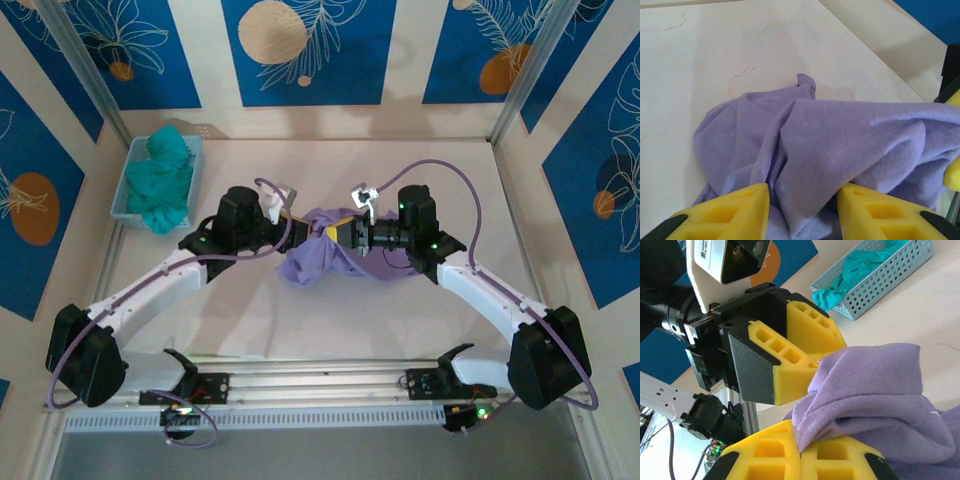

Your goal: Fold the inside-out t-shirt

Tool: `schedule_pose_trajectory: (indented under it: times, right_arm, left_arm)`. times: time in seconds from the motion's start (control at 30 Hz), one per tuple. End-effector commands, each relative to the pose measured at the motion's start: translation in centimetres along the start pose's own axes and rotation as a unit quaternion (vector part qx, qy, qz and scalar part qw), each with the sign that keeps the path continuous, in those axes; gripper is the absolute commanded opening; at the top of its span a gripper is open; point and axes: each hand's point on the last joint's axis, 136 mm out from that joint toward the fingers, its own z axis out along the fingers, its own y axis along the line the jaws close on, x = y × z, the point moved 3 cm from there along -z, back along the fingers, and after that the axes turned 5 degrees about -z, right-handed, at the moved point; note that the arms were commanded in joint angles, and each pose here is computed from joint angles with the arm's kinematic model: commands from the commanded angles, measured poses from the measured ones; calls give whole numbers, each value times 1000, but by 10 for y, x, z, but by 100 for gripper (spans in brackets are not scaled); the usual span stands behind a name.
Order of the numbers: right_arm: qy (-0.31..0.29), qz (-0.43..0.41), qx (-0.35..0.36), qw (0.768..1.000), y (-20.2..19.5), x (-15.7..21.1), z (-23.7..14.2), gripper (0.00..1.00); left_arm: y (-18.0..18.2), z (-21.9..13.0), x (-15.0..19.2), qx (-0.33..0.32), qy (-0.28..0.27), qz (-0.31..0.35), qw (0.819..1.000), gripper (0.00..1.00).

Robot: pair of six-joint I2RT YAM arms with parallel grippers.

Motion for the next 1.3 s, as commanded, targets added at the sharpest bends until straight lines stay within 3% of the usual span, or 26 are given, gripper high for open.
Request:
schedule_pose_trajectory:
  times: [0.0,0.2,0.33,0.43,0.63,0.7,0.77,0.83,0.97,1.07,1.27]
  right_arm:
    - [-5,-15,-3,1000,4,-1,-5,0]
    - [-11,-22,-1,1000,5,-4,-8,0]
    - [-3,-45,29,999,0,-1,-11,0]
    - [20,-94,94,991,-7,8,-15,0]
    - [32,-165,151,974,-5,6,-17,2]
    - [30,-150,181,972,-12,2,-17,3]
    - [37,-98,255,961,-32,-1,-22,3]
    - [58,-57,301,950,-43,2,-29,9]
    - [68,-70,297,950,-29,5,-36,26]
    - [80,-99,300,945,-17,6,-46,33]
    - [61,-178,194,963,39,15,-42,42]
  left_arm:
    - [-12,5,-10,31,-4,19,999,38]
    - [-14,13,-10,44,9,14,999,27]
    - [-23,3,-23,66,-12,3,998,0]
    - [-44,-19,-37,127,-41,-30,991,0]
    - [-84,-62,-51,286,-56,-109,950,0]
    - [-89,-68,-52,300,-51,-116,946,0]
    - [-88,-70,-50,295,-48,-117,947,0]
    - [-85,-69,-47,282,-46,-115,951,0]
    - [-78,-63,-42,258,-40,-117,958,0]
    - [-77,-62,-44,254,-44,-121,958,0]
    - [-72,-61,-45,233,-53,-118,964,0]
